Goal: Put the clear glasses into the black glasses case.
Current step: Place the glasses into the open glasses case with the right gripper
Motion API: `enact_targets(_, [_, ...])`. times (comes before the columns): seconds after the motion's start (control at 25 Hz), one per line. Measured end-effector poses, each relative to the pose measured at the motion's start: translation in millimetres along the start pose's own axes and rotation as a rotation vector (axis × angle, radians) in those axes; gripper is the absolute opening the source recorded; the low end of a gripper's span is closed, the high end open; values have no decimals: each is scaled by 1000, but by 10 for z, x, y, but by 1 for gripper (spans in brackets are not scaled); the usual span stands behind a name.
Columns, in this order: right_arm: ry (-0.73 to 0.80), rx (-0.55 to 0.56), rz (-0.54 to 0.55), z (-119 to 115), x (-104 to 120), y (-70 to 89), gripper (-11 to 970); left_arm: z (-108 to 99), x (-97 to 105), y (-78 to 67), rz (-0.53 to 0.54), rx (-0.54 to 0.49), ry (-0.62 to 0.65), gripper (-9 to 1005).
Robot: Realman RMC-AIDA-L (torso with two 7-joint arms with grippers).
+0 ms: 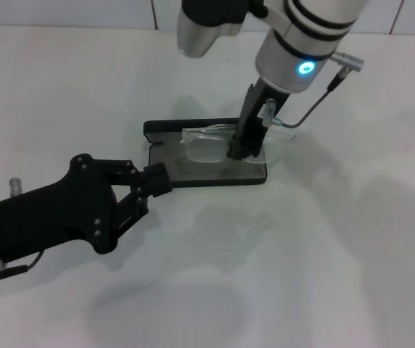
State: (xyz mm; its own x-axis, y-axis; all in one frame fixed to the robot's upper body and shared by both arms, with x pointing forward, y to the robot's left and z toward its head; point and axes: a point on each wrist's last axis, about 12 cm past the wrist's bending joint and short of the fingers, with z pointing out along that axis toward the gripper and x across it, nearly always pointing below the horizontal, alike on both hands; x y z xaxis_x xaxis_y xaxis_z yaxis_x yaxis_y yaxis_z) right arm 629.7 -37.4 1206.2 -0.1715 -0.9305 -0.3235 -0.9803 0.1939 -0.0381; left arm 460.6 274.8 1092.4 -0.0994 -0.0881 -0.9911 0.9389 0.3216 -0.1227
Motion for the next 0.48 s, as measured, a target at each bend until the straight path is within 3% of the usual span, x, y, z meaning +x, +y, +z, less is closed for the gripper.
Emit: enact_targets(0.48, [-49, -3, 7, 143, -15, 59, 104, -6, 15, 5, -5, -5, -1, 84])
